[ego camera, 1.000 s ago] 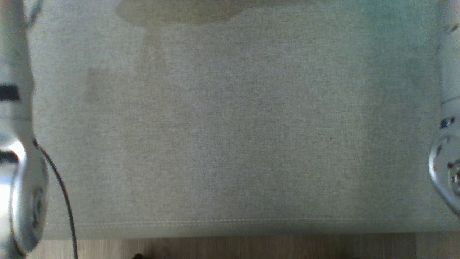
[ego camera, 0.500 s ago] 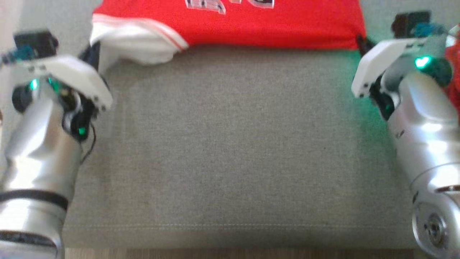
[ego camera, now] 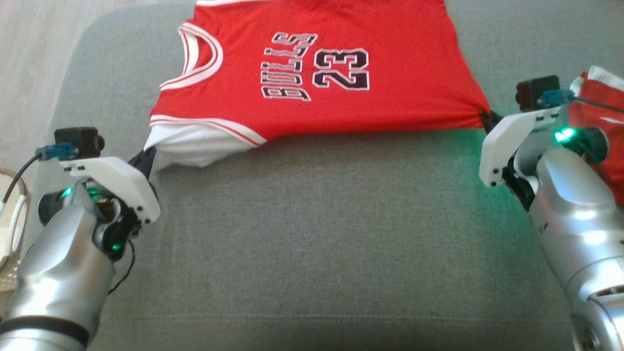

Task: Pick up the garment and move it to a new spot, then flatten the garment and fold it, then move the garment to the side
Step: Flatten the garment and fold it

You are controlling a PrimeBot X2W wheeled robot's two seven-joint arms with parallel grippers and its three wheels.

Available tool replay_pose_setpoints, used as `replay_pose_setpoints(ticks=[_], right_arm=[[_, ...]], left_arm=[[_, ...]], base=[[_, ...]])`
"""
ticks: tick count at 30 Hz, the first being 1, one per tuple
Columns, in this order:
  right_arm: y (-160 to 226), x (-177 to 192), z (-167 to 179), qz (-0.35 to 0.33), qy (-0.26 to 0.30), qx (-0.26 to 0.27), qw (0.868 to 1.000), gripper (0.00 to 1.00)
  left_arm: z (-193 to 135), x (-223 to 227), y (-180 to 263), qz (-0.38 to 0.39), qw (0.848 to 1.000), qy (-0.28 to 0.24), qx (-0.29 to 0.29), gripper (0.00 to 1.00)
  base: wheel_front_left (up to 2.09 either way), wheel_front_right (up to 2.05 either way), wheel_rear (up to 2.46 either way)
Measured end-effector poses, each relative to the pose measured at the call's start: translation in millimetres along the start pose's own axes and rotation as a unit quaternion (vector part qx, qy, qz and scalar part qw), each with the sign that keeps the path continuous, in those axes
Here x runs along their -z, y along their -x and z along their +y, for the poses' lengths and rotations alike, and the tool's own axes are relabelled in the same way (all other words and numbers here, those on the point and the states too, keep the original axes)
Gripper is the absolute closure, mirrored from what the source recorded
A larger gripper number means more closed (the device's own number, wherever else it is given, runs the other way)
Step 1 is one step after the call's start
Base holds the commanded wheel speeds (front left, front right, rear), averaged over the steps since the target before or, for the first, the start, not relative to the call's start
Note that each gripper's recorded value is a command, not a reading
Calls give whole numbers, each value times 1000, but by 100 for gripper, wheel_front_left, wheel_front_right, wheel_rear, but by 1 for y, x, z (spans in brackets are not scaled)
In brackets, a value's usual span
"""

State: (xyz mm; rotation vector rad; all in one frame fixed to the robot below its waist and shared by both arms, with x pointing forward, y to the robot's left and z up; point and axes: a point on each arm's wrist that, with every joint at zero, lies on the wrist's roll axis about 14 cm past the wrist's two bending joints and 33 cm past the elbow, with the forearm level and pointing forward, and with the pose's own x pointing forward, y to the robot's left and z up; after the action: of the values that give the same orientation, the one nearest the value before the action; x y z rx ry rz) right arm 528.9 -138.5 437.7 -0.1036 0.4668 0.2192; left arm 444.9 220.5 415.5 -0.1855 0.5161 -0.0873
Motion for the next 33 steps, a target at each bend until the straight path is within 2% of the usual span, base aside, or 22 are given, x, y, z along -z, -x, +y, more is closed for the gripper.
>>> replay_pose_setpoints(ticks=[7,14,22,33], right_arm=[[12,2,3,-6,5,-6,1000,100],[19,4,0,11,33,-14,999,100],[37,30,3,80,49,-37,995,100],[91,71,-3,199,34,-78,976,100]], left_arm=[[0,8,16,18,999,25,14,100],[-5,20,33,61,997,23,43,100],[-9,51,62,134,988,18,74,100],[-15,71,109,188,976,17,113,100]], base=[[0,0,0],[0,0,0],[0,0,0],[0,0,0]])
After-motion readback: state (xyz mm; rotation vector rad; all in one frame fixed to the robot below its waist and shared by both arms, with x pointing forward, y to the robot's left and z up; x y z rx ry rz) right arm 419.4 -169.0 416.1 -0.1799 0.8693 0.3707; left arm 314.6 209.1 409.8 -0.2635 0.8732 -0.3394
